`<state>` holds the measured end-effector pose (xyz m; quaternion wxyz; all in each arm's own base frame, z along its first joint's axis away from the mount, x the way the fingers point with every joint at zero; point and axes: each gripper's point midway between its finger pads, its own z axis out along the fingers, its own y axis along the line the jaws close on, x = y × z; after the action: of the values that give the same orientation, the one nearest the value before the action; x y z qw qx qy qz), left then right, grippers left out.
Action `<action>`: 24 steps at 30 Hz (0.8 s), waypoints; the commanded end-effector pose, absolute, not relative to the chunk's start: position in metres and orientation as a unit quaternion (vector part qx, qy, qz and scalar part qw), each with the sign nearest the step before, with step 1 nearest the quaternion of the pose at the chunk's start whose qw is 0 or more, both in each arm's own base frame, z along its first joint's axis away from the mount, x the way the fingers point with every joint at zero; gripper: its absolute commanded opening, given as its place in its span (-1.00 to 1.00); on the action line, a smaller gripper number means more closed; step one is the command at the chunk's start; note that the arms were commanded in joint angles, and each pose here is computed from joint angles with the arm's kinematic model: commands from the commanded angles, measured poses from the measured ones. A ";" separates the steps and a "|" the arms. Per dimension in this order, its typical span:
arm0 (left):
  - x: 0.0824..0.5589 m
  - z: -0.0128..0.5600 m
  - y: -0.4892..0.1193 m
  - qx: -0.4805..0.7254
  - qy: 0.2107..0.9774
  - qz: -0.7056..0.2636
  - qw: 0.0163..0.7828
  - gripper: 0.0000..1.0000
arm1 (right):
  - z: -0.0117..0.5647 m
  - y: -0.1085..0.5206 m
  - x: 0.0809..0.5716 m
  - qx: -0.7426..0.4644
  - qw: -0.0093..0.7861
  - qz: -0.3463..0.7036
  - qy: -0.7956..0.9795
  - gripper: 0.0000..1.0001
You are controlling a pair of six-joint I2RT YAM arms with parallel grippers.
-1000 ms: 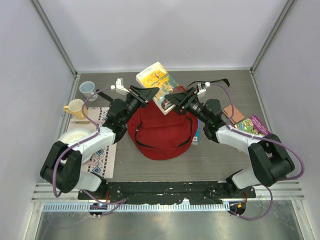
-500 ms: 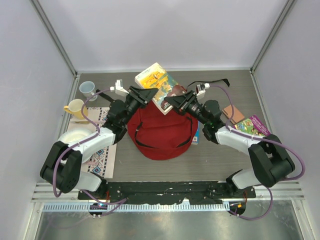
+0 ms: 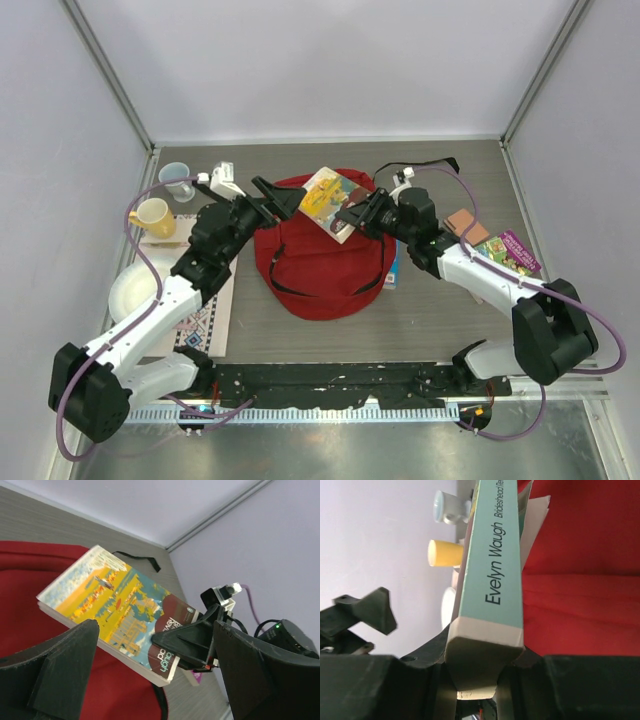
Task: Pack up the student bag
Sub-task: Pick up the book from the center of the board, then place the book in the student bag.
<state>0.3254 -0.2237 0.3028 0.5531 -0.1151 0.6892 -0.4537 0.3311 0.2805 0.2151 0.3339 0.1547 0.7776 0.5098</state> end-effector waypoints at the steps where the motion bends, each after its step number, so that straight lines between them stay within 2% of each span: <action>1: 0.326 0.295 -0.211 -0.082 0.725 -0.379 0.568 0.99 | 0.259 0.282 0.340 0.112 0.389 0.520 0.752 -0.98; 24: 0.326 0.284 -0.212 -0.087 0.734 -0.379 0.556 0.99 | 0.247 0.267 0.334 0.121 0.399 0.484 0.769 -0.99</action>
<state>0.3242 -0.2118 0.2686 0.5405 -0.0915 0.7470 -0.3761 0.3213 0.2607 0.1742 0.3221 0.1511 0.8311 0.4275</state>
